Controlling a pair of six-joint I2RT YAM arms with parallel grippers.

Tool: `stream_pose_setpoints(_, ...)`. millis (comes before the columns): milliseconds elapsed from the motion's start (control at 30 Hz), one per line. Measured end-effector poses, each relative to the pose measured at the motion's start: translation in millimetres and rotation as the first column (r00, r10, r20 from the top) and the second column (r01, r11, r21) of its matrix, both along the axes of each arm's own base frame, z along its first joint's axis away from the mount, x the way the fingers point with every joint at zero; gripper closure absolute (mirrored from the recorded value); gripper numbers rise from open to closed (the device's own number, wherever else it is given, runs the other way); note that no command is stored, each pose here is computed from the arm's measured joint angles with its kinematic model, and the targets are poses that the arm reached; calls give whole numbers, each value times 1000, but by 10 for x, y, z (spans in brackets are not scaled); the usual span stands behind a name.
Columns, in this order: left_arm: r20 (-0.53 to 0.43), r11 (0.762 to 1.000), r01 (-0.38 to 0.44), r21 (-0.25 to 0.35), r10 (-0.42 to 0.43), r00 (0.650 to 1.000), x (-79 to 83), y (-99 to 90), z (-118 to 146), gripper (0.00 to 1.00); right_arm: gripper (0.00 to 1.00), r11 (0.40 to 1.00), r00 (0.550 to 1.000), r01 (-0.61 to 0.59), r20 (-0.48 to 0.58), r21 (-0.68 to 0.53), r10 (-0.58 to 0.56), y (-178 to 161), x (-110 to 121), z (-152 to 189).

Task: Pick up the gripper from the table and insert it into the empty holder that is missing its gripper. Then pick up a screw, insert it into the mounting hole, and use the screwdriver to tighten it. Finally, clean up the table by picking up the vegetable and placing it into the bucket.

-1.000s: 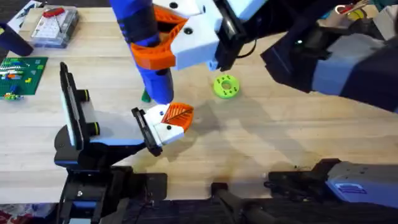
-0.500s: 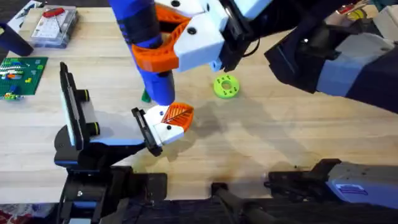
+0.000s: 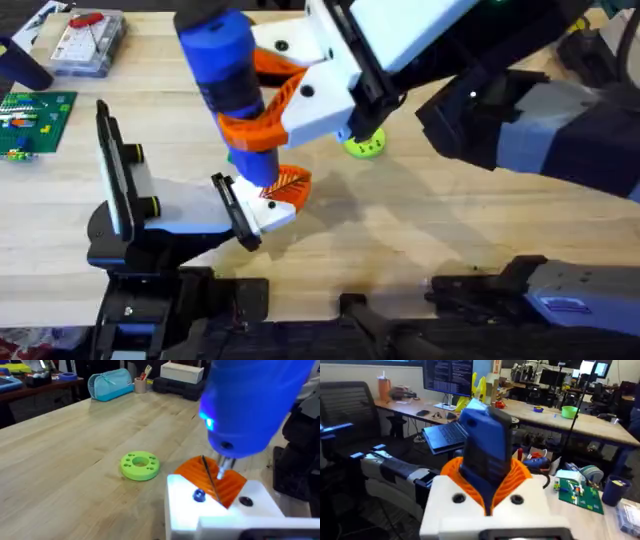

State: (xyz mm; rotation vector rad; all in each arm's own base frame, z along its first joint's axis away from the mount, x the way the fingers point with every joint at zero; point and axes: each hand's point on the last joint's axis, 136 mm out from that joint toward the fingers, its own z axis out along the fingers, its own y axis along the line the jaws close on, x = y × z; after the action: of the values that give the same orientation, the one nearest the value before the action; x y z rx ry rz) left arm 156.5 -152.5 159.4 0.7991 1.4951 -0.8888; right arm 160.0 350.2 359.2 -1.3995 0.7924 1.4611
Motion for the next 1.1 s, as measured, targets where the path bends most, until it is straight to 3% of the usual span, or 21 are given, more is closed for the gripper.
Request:
stream_pose_setpoints(567, -1, 1000, 1, 0, -1, 1000, -1, -1, -1, 989, 978, 995, 996, 91, -23, 34, -91, 59, 137, 60)
stream_pose_setpoints(1100, 6, 1000, 1, 4, -1, 1000, -1, 0, -1, 989, 978, 996, 994, 90, -57, 1, -90, 106, 183, -43)
